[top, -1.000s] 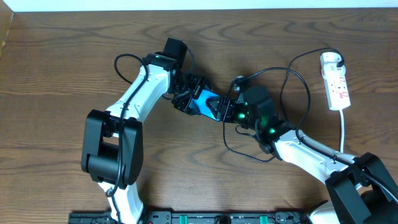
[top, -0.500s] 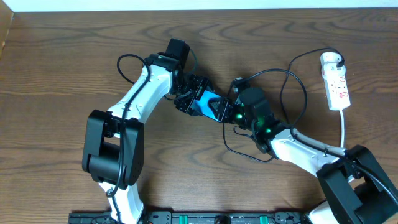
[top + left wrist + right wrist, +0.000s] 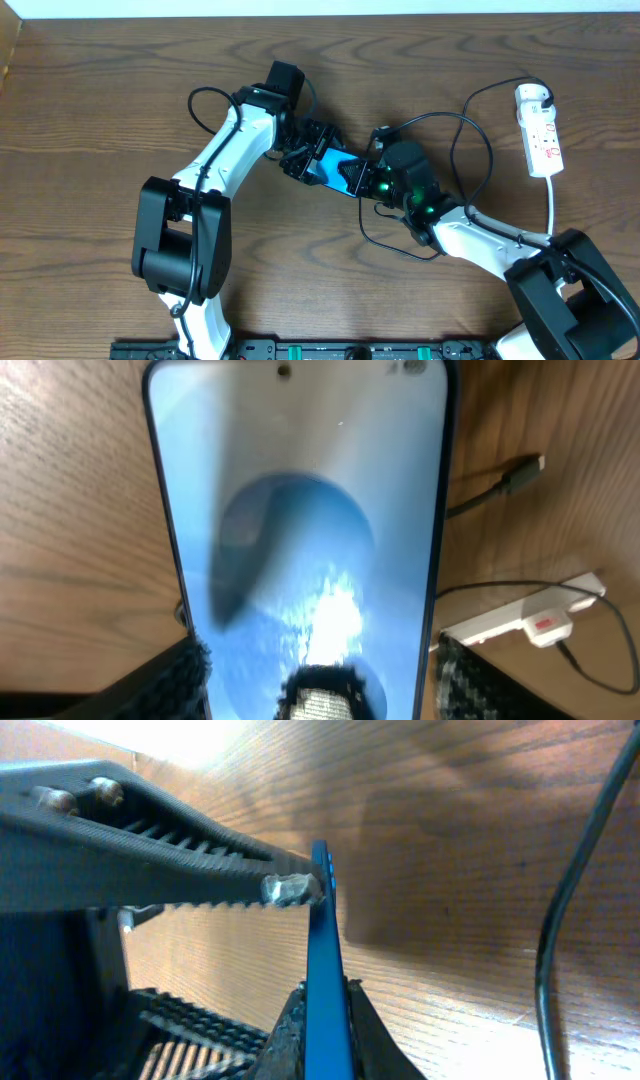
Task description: Plug charger to phone and switch on socket
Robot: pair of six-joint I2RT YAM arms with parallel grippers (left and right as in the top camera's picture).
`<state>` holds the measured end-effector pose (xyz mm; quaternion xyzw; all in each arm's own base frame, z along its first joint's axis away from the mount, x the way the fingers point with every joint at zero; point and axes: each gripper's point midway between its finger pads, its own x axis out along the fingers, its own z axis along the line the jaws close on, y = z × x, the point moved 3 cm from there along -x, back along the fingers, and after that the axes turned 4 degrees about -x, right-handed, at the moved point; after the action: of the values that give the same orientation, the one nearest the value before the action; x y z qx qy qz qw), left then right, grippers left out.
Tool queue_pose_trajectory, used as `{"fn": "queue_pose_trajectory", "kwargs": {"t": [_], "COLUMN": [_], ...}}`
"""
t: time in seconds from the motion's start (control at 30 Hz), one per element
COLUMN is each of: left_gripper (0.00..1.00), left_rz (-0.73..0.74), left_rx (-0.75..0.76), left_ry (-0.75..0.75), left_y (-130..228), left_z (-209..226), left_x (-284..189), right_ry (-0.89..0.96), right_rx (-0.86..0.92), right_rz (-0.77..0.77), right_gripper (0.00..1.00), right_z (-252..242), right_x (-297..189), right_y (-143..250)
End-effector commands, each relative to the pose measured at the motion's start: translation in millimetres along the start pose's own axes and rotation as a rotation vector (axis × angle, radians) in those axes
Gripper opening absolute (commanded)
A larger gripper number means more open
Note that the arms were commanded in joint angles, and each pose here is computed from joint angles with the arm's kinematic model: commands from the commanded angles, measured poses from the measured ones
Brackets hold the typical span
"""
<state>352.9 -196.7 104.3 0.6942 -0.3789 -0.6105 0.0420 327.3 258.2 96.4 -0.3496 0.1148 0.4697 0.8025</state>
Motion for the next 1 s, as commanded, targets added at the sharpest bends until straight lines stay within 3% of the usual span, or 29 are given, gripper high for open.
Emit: {"fn": "queue_pose_trajectory", "kwargs": {"t": [0.0, 0.2, 0.23, 0.3, 0.53, 0.7, 0.97], "left_gripper": [0.7, 0.7, 0.78, 0.8, 0.83, 0.83, 0.82], "left_rz": [0.013, 0.013, 0.013, 0.014, 0.104, 0.182, 0.193], "left_rx": [0.015, 0.015, 0.014, 0.025, 0.239, 0.396, 0.516], "left_ry": [0.033, 0.033, 0.034, 0.039, 0.178, 0.324, 0.473], "left_y": [10.5, 10.4, 10.1, 7.6, 6.7, 12.2, 13.8], "left_z": [-7.3, -7.3, -7.3, -7.8, -30.3, -52.9, -79.6], "left_x": [-11.2, -11.3, -11.5, -13.3, -27.7, -43.2, -60.6], "right_ry": [-0.024, -0.055, -0.058, -0.062, -0.131, -0.2, -0.332], "right_rx": [-0.005, 0.01, 0.015, 0.049, 0.13, 0.286, 0.553], "right_rz": [-0.011, -0.026, -0.029, -0.04, -0.106, -0.195, -0.374], "right_gripper": [0.01, 0.01, 0.01, 0.01, 0.01, 0.01, 0.02], "right_z": [8.9, 11.0, 10.3, 5.9, 0.2, 5.0, 19.2], "right_x": [0.8, -1.3, -2.0, -4.5, -17.2, -26.9, -43.7], "right_y": [-4.1, -12.3, -14.5, -21.9, -55.7, -82.7, -121.2]}}
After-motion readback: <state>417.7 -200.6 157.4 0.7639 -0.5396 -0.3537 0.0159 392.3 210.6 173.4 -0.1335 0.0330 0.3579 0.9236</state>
